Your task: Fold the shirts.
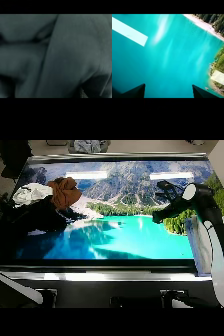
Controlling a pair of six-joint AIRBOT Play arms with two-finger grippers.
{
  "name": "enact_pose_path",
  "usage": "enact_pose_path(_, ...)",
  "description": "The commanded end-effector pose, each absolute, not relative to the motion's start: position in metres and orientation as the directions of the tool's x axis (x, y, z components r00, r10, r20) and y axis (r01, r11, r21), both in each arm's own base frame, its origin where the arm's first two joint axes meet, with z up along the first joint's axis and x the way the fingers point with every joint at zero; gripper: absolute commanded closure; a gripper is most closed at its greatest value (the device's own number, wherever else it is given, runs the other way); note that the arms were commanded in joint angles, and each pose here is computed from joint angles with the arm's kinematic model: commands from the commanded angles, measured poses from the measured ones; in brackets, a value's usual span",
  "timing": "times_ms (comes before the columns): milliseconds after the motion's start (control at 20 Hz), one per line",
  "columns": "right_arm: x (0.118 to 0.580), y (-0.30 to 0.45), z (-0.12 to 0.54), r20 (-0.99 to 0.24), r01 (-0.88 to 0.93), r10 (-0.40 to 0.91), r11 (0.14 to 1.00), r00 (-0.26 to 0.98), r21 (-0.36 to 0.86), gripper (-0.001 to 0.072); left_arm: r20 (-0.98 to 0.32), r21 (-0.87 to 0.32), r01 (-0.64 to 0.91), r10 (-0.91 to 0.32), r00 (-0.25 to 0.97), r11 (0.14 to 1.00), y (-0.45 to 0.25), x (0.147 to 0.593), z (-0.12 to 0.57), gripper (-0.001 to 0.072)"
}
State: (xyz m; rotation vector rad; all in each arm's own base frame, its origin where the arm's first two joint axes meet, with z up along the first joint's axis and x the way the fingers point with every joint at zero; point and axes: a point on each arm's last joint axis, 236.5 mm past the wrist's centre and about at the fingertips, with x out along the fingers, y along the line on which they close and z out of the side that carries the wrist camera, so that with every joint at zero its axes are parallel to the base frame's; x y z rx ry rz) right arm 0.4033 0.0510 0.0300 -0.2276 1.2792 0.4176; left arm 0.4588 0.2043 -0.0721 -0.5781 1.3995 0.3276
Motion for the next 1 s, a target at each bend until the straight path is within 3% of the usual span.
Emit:
enact_pose_path(0, 0.397, 0.063, 0.031, -0.954, -0.421, 0.224, 0.899, 0.198, 0.124, 0.004, -0.982, -0.188, -0.502, -0.152, 0.112, 0.844, 0.195, 0.456, -0.095, -0.0005)
enact_pose_path(50, 0.394, 0.065, 0.031, -0.955, -0.421, 0.232, 0.897, 0.186, 0.136, 0.004, -0.982, -0.188, -0.501, -0.157, 0.104, 0.845, 0.193, 0.456, -0.099, 0.011)
enact_pose_path(150, 0.39, 0.065, 0.03, -0.958, -0.408, 0.234, 0.901, 0.168, 0.149, 0.004, -0.982, -0.188, -0.501, -0.158, 0.101, 0.845, 0.193, 0.456, -0.101, 0.0606)
enact_pose_path(200, 0.388, 0.065, 0.03, -0.958, -0.407, 0.234, 0.901, 0.163, 0.151, 0.004, -0.982, -0.187, -0.5, -0.153, 0.109, 0.846, 0.194, 0.457, -0.097, 0.0671)
enact_pose_path(300, 0.388, 0.065, 0.03, -0.959, -0.408, 0.233, 0.901, 0.162, 0.15, 0.0042, -0.98, -0.189, -0.492, -0.136, 0.142, 0.85, 0.195, 0.462, -0.08, 0.0673)
enact_pose_path(400, 0.388, 0.064, 0.032, -0.959, -0.412, 0.23, 0.9, 0.166, 0.144, 0.0127, -0.968, -0.193, -0.47, -0.089, 0.234, 0.861, 0.197, 0.477, -0.038, 0.0674)
enact_pose_path(650, 0.383, 0.061, 0.068, -0.942, -0.423, 0.218, 0.901, 0.257, 0.093, 0.0154, -0.755, -0.212, -0.325, 0.056, 0.654, 0.922, 0.154, 0.507, 0.168, 0.0675)
enact_pose_path(800, 0.374, 0.053, 0.108, -0.914, -0.425, 0.19, 0.905, 0.359, 0.021, 0.0154, -0.527, -0.266, -0.109, -0.049, 0.848, 0.958, 0.061, 0.477, 0.302, 0.0674)
enact_pose_path(950, 0.359, 0.04, 0.15, -0.871, -0.409, 0.139, 0.909, 0.471, -0.076, 0.0154, -0.333, -0.245, 0.136, -0.215, 0.918, 0.96, -0.035, 0.418, 0.394, 0.0674)
